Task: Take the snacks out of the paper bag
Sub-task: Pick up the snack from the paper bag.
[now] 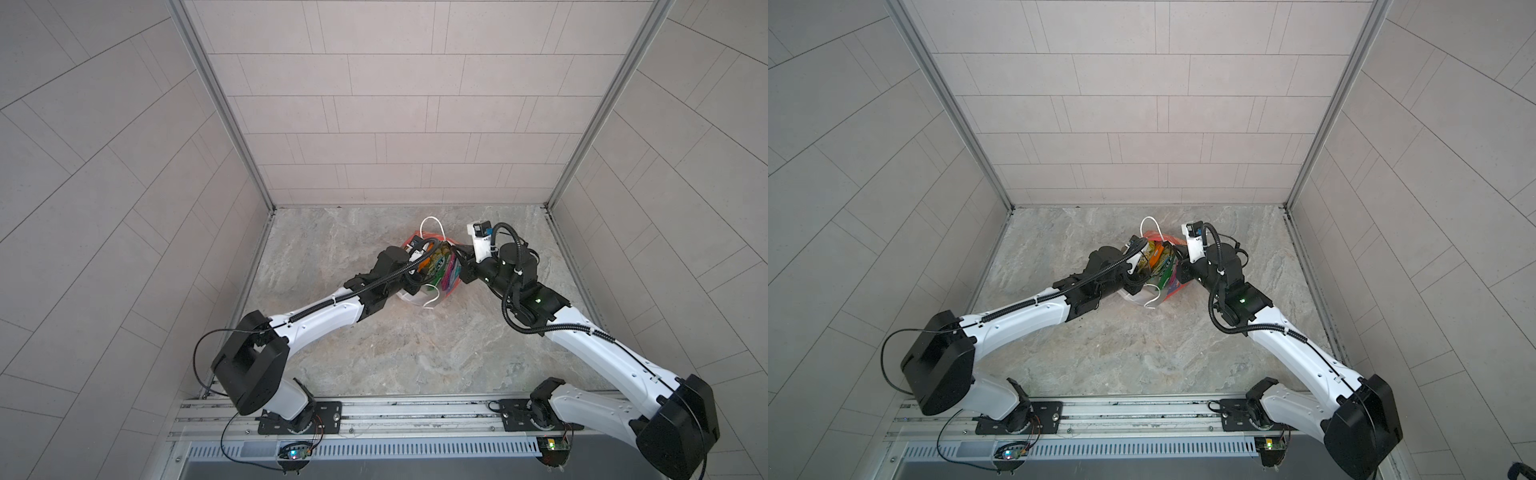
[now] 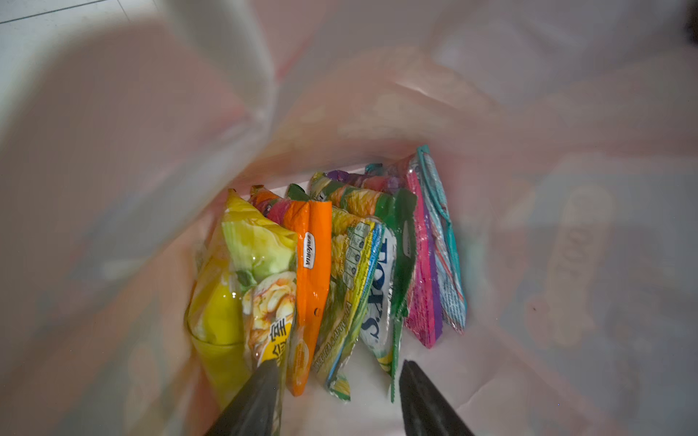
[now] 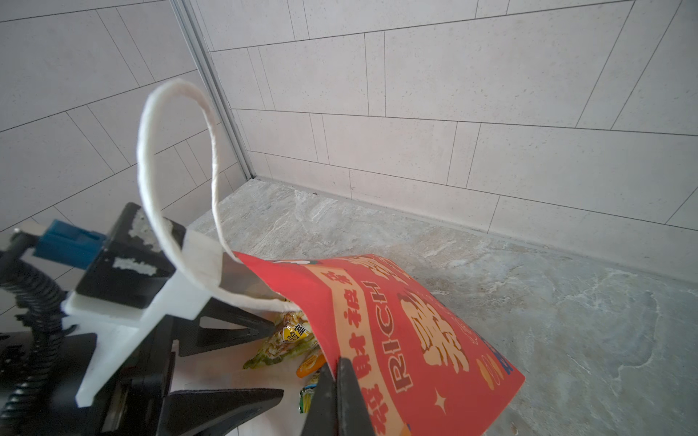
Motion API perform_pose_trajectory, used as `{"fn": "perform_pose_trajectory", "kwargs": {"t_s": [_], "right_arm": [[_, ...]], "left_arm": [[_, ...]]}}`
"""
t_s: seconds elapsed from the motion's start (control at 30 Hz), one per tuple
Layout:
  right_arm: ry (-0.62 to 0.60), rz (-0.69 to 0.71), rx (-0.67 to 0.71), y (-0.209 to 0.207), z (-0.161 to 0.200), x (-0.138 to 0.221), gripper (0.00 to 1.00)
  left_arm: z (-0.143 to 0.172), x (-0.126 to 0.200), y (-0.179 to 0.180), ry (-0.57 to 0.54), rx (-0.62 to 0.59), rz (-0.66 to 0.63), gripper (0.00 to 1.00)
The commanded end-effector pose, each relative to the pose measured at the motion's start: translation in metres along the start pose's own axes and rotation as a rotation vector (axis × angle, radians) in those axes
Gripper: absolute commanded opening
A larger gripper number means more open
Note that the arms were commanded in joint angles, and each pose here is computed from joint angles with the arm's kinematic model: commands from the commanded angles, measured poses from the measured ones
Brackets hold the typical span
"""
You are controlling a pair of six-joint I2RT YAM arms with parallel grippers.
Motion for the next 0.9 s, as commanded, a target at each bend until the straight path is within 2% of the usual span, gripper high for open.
{"fn": "perform_pose_trajectory", "kwargs": {"t_s": [0.0,0.3,0.7,0.77,0.87], "right_arm": [[-0.113,-0.015,-0.009,0.002,-0.024,0.010,0.00],[-0.120,-0.010,-0.008,0.001,-0.024,0.012,0.00],[-0.127,-0.017,-0.013,0.002,-0.023,0.012,0.00],[-0.127,-0.017,-0.012,0.002,-0.024,0.012,0.00],[-0.134,-0.018,-0.011,0.002,-0.025,0.014,0.00]], "left_arm": [[-0.020,-0.006,0.006,-0.066,-0.023,-0.068,0.57],[-0.042,-0.007,0.022,-0.095,-0.031,-0.152,0.59],[-0.031,-0.033,0.032,-0.056,-0.035,-0.179,0.59],[-0.026,-0.038,0.032,-0.046,-0.033,-0.177,0.58],[-0.019,-0.041,0.034,-0.043,-0.020,-0.181,0.47]]}}
Point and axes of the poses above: each gripper's point midway between its finger pads, its own x axis back along the fingers, its own y axis along the line the jaws close on, z = x × y, the point moved 4 cm from there along x, back along the fingers, and after that the axes turned 11 degrees about x, right-handed, at the moved point
